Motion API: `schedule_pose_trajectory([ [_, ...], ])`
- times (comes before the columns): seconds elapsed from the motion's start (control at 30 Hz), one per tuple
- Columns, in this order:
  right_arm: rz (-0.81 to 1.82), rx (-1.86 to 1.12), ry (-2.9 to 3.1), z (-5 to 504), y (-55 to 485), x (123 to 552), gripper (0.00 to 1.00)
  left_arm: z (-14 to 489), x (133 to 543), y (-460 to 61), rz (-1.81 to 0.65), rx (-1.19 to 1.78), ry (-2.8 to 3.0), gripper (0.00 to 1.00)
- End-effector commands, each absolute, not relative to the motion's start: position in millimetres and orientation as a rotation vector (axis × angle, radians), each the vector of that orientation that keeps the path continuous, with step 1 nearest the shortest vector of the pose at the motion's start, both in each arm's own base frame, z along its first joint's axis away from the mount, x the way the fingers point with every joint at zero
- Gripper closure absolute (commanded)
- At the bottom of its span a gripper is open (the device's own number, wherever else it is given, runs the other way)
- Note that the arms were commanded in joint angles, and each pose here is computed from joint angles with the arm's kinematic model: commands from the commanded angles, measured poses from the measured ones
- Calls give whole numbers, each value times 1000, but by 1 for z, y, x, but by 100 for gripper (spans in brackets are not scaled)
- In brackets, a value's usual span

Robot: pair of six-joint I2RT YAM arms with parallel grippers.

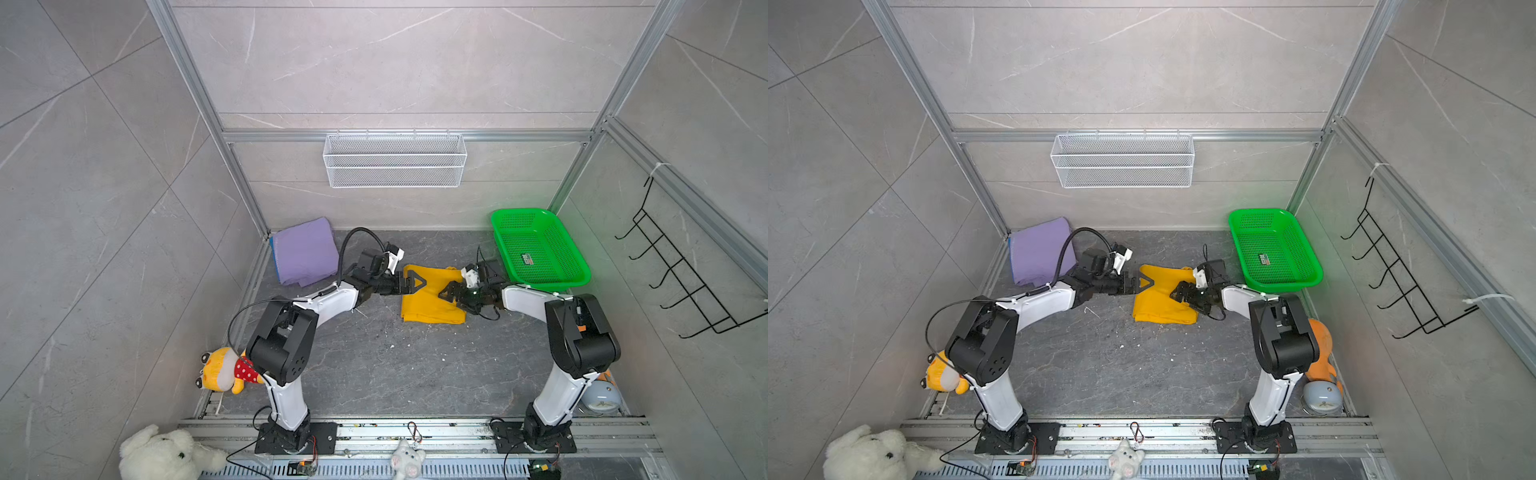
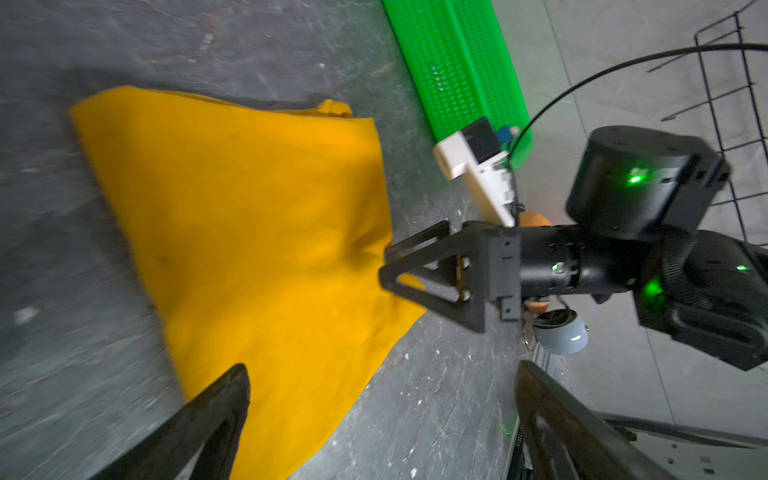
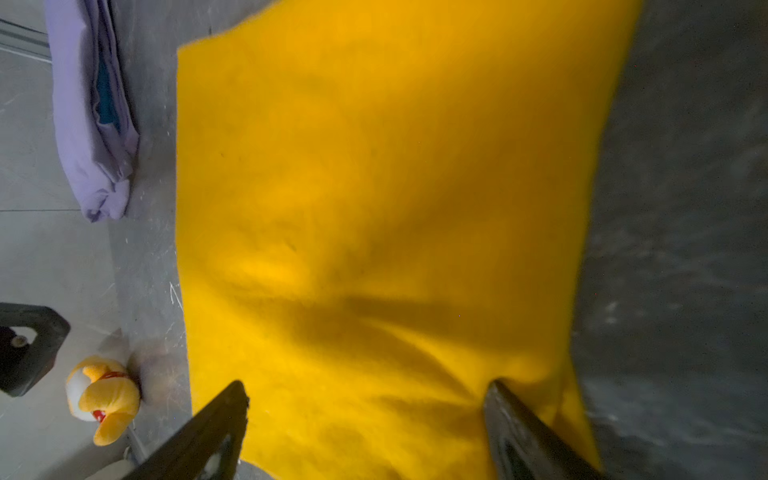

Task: Fold and stack t-shirts
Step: Smooth out the T-shirt at the center of the table.

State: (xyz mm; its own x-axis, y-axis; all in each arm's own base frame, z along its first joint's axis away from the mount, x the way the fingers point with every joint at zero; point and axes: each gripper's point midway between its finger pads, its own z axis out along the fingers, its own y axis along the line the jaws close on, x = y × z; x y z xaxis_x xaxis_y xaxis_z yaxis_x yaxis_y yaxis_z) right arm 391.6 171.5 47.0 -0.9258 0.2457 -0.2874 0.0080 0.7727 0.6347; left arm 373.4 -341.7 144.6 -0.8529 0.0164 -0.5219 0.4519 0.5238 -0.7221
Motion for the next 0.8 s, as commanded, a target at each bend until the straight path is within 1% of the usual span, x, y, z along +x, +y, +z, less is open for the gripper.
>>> schedule_pose_trajectory([
  [0.0, 983, 236, 2586, 47, 175, 381, 10, 145, 381, -361, -1402, 354, 2257, 0],
  [0.13, 953, 253, 2589, 44, 169, 370, 9, 116, 385, -362, -1393, 272, 2292, 0],
  [0.27, 820, 284, 2673, 28, 156, 366, 9, 82, 385, -354, -1344, 205, 2374, 0],
  [0.37, 682, 290, 2707, 24, 142, 369, 9, 61, 381, -341, -1260, 161, 2442, 0],
  [0.47, 639, 252, 2717, 26, 140, 377, 8, 49, 375, -334, -1215, 168, 2492, 0],
  [0.63, 670, 155, 2701, 44, 151, 400, 9, 47, 370, -325, -1169, 169, 2523, 0],
  [0.67, 682, 131, 2689, 52, 154, 403, 9, 53, 369, -323, -1173, 165, 2507, 0],
  [0.77, 688, 37, 2651, 77, 173, 407, 9, 96, 371, -308, -1189, 146, 2393, 0],
])
